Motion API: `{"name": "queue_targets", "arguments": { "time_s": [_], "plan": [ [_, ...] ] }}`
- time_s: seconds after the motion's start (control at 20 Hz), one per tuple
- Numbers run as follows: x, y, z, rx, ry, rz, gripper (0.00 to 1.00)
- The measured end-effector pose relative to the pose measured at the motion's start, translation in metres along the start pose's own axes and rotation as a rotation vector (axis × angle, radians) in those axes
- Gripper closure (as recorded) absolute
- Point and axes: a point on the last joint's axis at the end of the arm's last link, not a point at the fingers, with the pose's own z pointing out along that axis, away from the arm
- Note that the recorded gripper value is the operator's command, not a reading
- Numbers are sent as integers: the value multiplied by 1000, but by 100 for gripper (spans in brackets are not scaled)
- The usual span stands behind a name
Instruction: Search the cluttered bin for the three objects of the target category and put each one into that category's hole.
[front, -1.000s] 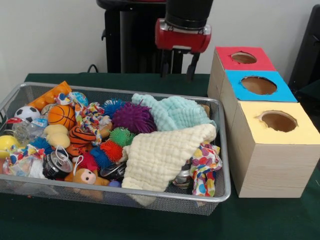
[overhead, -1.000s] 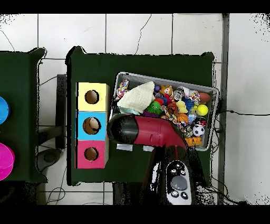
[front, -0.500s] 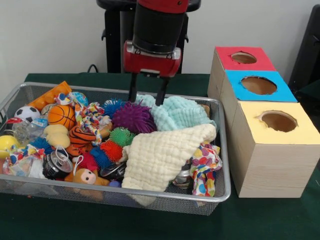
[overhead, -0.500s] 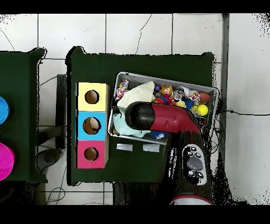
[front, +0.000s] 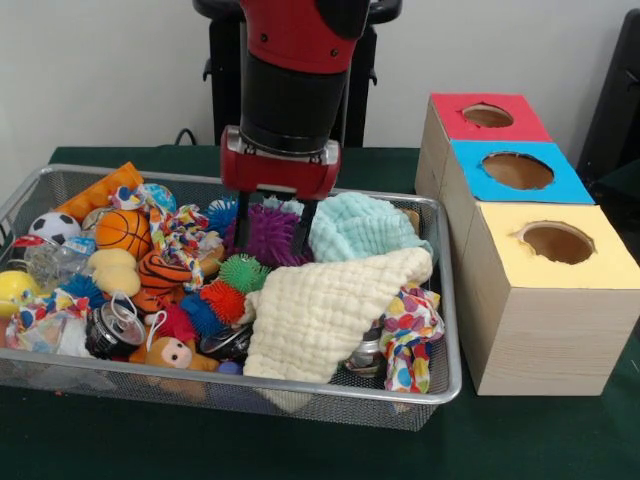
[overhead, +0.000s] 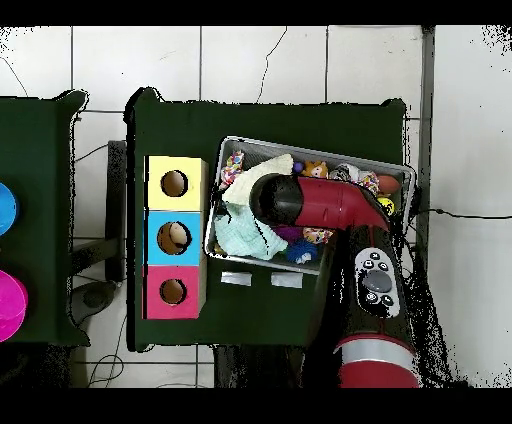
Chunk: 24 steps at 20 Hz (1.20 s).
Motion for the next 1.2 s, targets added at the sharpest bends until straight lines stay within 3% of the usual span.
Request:
{"name": "queue_targets", "arguments": {
  "time_s": [0.45,0.8,1.2],
  "plan": [
    [-25,-13,18,-7,-38,-4,0],
    [-40,-37,34,-2,-67,3,0],
    [-46,-55,52,-5,-81,9,0]
  ]
}}
